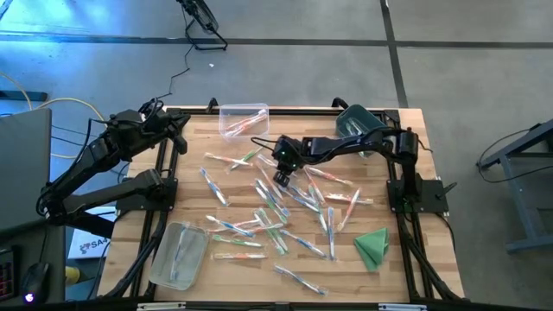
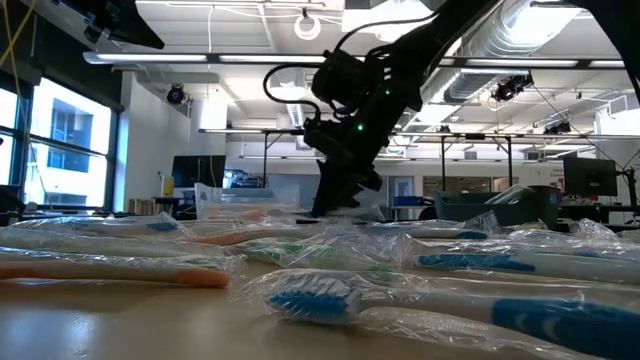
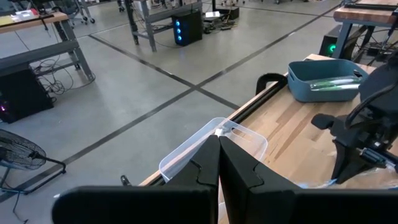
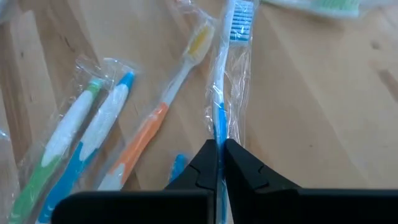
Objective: Pick & Place Toothbrushes
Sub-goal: Put the blue toothbrush into the gray bin
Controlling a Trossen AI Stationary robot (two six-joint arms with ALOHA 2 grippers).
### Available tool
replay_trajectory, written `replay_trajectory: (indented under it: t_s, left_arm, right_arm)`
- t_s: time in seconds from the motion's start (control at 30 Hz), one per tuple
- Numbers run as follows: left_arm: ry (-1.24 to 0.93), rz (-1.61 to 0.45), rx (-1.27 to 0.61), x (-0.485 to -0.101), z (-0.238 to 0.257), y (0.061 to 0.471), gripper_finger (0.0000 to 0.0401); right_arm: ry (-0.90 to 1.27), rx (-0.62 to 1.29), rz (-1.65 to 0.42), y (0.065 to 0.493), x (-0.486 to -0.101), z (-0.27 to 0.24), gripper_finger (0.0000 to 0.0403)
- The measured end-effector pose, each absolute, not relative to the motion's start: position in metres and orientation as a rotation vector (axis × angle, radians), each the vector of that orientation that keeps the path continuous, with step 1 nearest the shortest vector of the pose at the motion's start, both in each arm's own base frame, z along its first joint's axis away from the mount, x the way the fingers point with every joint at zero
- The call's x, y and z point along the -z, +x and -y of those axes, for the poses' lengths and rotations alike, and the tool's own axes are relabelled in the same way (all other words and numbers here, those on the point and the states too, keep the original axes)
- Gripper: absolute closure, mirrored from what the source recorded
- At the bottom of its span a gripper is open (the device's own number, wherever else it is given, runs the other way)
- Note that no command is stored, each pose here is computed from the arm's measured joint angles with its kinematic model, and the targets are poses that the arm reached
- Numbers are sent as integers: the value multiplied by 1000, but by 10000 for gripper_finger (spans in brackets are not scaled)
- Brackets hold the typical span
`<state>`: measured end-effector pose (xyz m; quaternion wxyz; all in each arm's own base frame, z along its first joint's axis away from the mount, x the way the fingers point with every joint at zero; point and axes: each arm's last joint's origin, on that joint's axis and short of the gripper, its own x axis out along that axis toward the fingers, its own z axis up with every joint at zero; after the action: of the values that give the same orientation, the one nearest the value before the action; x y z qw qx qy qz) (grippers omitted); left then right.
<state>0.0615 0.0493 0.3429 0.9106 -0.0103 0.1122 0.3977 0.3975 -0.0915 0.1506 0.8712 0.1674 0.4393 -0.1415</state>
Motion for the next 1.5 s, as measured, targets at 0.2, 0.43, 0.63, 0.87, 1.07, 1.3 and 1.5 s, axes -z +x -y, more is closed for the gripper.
replay_trajectory:
  t_s: [0.2, 0.43, 0.63, 0.87, 1.07, 1.3, 1.5]
  left_arm:
    - [-23, -231, -820, -343, -49, 62, 401]
    - [-23, -230, -820, -343, -49, 61, 401]
    - [-23, -230, -820, -343, -49, 62, 401]
    - [-48, -219, -823, -343, -49, 62, 401]
    - [-79, -178, -827, -345, -50, 62, 401]
    - [-159, -133, -834, -346, -50, 62, 401]
    - [-254, -108, -843, -345, -52, 66, 401]
  right_arm:
    - [330, 287, -863, 395, -172, 91, 398]
    - [274, 261, -792, 388, -203, 89, 399]
    - [236, 266, -718, 381, -230, 88, 399]
    - [186, 294, -630, 370, -260, 88, 399]
    - [127, 323, -564, 360, -281, 92, 399]
    - [110, 362, -528, 354, -290, 104, 399]
    - [77, 377, -477, 351, -297, 114, 399]
